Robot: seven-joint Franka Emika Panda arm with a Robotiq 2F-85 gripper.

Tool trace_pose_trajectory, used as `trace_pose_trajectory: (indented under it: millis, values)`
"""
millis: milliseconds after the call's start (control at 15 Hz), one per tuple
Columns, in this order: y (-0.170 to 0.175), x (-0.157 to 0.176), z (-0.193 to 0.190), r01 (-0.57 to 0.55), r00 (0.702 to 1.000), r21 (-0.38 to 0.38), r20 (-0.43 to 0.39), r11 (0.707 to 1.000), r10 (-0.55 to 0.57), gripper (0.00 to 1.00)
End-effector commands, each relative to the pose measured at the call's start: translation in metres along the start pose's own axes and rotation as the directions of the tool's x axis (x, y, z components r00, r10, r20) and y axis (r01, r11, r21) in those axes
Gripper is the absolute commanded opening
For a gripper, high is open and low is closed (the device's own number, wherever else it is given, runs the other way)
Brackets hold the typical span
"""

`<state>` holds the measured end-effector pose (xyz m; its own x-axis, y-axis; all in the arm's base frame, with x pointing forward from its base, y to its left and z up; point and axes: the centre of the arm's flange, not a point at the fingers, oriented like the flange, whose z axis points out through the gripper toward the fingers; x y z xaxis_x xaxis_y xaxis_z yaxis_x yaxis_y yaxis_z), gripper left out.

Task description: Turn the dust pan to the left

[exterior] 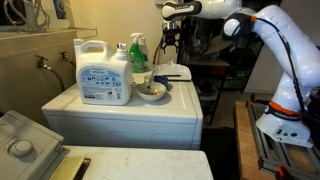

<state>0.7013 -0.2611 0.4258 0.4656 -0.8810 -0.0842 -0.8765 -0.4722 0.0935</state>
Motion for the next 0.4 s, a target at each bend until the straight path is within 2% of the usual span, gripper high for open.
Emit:
trace_pose_trajectory:
  millis: [0, 267, 333]
  values:
    - [0.060, -0.057, -0.021, 0.192, 0.980, -0.028, 0.059, 0.981, -0.190, 1.00]
    - [0.095, -0.077, -0.044, 0.416, 0.909, -0.032, -0.012, 0.909, -0.417, 1.00]
    - [0.045, -0.035, -0.062, 0.334, 0.943, -0.023, 0.006, 0.942, -0.334, 1.00]
